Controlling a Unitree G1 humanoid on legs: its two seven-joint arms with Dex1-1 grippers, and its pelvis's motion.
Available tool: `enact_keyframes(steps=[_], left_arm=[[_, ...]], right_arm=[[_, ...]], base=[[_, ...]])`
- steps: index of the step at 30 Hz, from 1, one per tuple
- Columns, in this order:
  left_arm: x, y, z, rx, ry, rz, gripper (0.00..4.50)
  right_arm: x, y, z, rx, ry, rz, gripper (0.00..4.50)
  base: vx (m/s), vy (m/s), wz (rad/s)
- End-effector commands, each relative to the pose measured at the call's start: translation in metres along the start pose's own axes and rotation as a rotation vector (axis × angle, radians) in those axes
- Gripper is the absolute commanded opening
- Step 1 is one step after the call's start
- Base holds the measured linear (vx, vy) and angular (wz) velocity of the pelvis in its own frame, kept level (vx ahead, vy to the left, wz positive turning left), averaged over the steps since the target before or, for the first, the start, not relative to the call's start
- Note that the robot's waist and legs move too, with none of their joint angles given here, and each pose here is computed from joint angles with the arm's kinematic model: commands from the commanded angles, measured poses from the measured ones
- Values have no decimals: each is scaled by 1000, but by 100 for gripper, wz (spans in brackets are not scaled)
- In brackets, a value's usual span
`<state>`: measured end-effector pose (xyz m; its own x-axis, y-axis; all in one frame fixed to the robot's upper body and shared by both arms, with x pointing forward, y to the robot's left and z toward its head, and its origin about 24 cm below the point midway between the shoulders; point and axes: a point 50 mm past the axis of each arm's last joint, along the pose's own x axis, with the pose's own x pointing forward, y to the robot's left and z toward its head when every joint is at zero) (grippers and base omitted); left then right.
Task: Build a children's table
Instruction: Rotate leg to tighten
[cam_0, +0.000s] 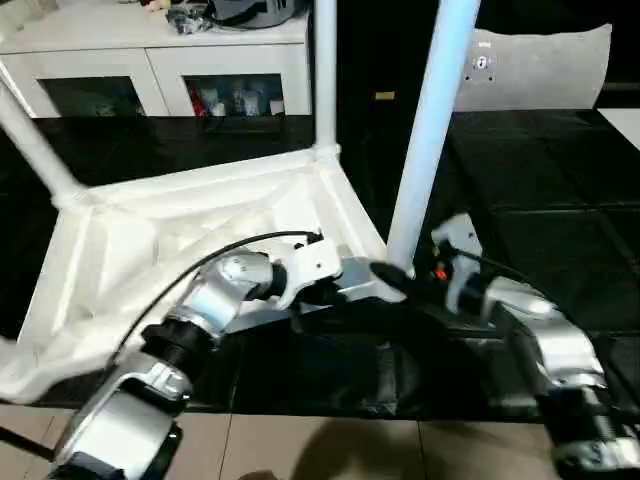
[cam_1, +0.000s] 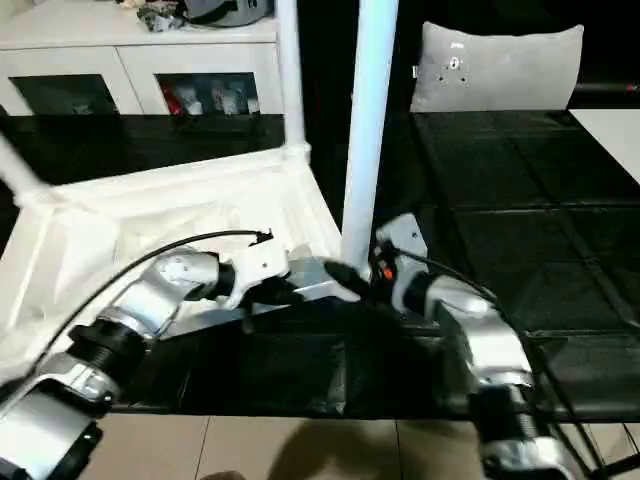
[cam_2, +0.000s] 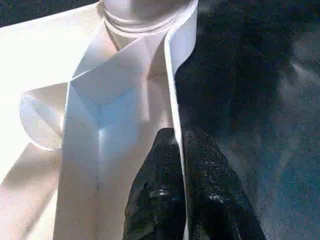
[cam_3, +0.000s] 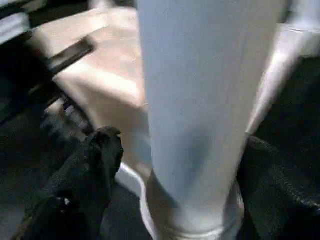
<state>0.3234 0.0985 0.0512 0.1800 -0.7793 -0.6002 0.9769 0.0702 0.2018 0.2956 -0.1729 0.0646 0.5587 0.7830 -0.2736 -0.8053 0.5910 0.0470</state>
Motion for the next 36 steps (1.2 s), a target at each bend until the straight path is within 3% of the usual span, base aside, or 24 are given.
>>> enact_keyframes(steps=[1,4,5,17,24,29,36], left_arm=[[-3,-3,1,85,23,-72,0],[-7,-8,-3,116,22,-155,0],[-8,-9,-4,119,20,-164,0],[-15,-26,-5,215,-6,-374,0],[-16,-25,-5,230,-13,-385,0],[-15,-26,-5,221,-22,-389,0],[-7,-22,1,112,-59,-287,0]], right_arm=[[-4,5,4,-32,-13,86,370],[-13,9,5,-18,-7,200,370],[-14,9,5,-18,-5,211,345],[-25,18,0,-2,100,482,264],[-20,22,-1,7,94,514,212],[-18,26,-3,21,86,531,198],[-12,26,-7,51,50,379,195]], base=[[0,0,0],[0,0,0],[0,0,0],[0,0,0],[0,0,0],[0,0,0],[0,0,0]])
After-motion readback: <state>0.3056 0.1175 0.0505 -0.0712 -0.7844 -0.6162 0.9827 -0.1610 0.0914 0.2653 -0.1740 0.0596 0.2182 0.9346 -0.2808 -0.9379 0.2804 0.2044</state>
